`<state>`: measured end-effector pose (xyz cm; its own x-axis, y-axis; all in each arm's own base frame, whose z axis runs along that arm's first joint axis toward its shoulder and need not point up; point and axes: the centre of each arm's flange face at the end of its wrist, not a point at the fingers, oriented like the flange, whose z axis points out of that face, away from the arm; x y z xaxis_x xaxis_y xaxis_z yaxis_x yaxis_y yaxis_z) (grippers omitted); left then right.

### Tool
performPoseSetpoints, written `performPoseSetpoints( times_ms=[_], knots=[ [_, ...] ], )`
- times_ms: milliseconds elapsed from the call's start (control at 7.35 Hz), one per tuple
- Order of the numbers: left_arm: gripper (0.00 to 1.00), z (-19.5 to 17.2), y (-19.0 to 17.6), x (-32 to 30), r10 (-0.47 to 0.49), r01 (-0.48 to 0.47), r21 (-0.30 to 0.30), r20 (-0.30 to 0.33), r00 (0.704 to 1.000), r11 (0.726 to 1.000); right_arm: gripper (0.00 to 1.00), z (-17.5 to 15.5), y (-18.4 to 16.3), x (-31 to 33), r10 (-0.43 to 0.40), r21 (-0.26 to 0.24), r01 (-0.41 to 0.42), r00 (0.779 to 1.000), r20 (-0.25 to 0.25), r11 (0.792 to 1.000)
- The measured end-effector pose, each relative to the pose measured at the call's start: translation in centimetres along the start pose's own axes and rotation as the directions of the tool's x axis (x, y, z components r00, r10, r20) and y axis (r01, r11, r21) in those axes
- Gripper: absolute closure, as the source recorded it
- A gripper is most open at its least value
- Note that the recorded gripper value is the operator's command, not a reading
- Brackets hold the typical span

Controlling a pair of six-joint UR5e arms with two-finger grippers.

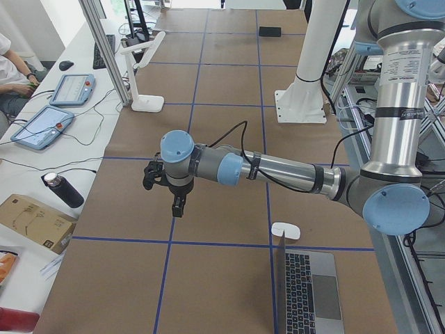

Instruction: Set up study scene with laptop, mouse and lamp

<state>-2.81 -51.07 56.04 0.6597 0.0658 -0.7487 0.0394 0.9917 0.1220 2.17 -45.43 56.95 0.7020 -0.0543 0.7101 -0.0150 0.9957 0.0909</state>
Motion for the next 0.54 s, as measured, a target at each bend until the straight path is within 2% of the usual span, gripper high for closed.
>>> performPoseSetpoints(
  times_ms=[544],
  knots=[
    [0.01, 0.23, 0.33, -0.18, -0.036, 0.036, -0.012, -0.024, 0.999, 0.999, 0.01, -0.25, 0.03, -0.33, -0.009, 0.01, 0.009, 1.0, 0.005, 1.0]
  ],
)
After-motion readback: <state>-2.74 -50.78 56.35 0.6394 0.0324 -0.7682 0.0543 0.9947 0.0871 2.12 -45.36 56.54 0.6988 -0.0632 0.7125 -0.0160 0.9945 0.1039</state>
